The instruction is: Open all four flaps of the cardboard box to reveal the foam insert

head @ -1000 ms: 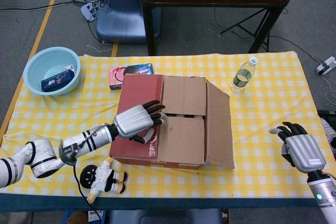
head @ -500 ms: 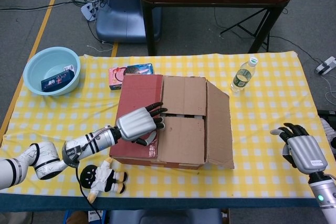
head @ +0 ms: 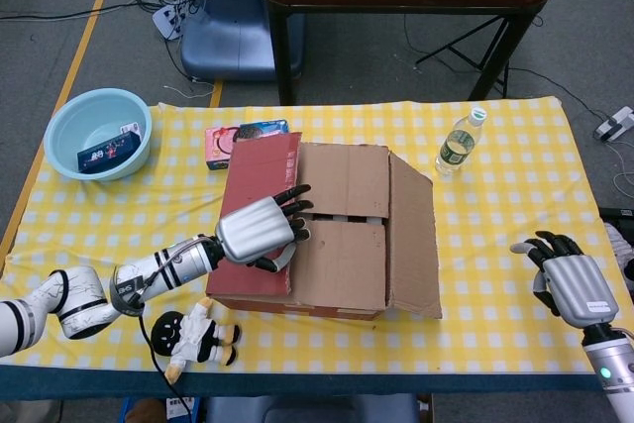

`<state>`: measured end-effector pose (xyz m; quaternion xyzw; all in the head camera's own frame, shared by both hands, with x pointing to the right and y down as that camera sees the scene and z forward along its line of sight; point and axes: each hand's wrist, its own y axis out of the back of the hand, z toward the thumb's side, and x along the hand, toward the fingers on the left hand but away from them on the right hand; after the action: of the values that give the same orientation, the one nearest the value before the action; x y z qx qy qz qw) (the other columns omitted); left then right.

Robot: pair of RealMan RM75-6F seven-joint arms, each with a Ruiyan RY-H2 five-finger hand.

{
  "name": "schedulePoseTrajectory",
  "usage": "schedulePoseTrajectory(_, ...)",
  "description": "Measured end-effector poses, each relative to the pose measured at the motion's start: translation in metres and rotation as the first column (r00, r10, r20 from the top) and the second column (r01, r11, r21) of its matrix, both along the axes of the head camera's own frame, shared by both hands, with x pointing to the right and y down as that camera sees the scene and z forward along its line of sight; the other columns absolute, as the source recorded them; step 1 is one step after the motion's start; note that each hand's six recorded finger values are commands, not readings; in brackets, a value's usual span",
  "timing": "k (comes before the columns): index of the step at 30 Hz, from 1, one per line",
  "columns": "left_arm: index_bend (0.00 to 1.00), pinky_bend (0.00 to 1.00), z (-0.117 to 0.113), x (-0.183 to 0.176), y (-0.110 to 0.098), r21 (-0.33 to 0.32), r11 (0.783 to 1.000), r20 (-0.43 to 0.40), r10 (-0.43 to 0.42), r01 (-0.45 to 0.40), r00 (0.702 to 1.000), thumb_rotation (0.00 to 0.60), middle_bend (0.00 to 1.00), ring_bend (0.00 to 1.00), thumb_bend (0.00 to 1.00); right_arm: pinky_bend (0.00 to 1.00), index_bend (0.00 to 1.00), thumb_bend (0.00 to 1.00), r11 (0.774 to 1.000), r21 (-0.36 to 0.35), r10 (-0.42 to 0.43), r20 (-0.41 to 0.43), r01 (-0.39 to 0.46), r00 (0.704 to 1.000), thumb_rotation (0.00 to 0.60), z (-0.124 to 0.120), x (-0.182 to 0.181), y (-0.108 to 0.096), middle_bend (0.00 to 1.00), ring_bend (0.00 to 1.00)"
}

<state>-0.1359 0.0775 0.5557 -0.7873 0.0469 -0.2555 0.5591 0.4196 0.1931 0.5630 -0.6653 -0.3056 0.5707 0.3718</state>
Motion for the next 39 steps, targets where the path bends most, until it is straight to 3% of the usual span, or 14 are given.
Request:
schedulePoseTrajectory(8,0.55,0.0,-0.021,-0.015,-0.011,0.069,0.998,0.05,-0.004,0.0,0.999,0.222,0.48,0.16,0.74,0.17,0.29,0.96,1.0,0.001,-0.001,0.011,0.001,1.0,0.6,0.001,-0.002,-0.003,0.3,0.16)
schedulePoseTrajectory(16,0.55,0.0,-0.038,-0.034,-0.026,0.115,0.989,0.062,-0.096,0.088,0.993,0.224,0.48,0.16,0.74,0.17,0.29,0.96,1.0,-0.004,-0.002,0.02,0.002,1.0,0.6,0.004,-0.004,-0.003,0.3,0.16)
schedulePoseTrajectory(39,0.54,0.0,-0.059,-0.096,-0.067,0.215,0.937,0.078,-0.297,0.275,0.952,0.223,0.49,0.16,0.74,0.17,0.29,0.96,1.0,0.002,0.008,0.016,-0.008,1.0,0.6,0.002,-0.004,-0.004,0.3,0.16)
